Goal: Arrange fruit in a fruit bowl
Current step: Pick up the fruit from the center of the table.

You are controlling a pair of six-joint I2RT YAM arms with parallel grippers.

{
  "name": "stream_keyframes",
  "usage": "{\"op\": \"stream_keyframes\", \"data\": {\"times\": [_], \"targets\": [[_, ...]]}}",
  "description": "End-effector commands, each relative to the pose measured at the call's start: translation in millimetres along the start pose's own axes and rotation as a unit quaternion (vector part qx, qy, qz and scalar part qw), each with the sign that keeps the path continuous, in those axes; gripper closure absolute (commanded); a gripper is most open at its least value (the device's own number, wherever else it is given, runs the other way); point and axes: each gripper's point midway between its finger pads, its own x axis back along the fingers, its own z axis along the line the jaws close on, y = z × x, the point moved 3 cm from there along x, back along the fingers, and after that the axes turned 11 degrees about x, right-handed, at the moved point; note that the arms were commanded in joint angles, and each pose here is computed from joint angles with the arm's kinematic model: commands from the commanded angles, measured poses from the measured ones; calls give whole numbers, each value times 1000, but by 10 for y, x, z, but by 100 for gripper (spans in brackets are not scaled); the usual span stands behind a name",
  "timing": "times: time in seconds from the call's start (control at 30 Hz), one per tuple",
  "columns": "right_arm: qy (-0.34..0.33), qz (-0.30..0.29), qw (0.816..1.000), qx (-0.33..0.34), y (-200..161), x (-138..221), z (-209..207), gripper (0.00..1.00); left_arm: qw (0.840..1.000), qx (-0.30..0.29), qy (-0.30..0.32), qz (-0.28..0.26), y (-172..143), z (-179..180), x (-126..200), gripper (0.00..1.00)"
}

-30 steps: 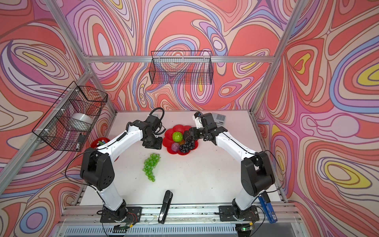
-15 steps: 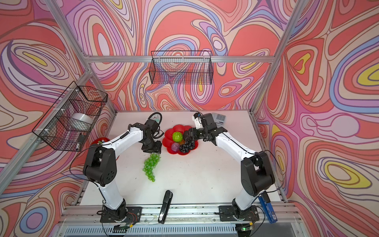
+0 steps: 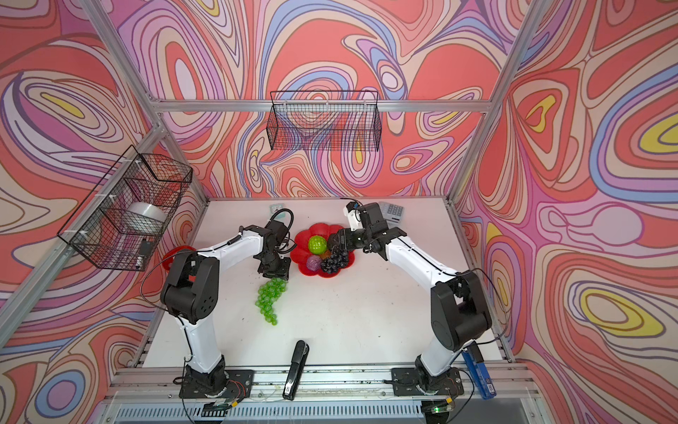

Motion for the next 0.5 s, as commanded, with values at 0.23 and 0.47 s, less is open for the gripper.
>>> {"op": "stream_keyframes", "data": {"times": [0.23, 0.47], "targets": [[0, 10, 1000, -6, -94, -77, -14, 44, 1000, 2, 29, 9, -75, 134, -103, 88], [1, 6, 1000, -5, -75, -65, -5, 44, 999, -1, 27, -20, -54, 131, 80, 100]]}}
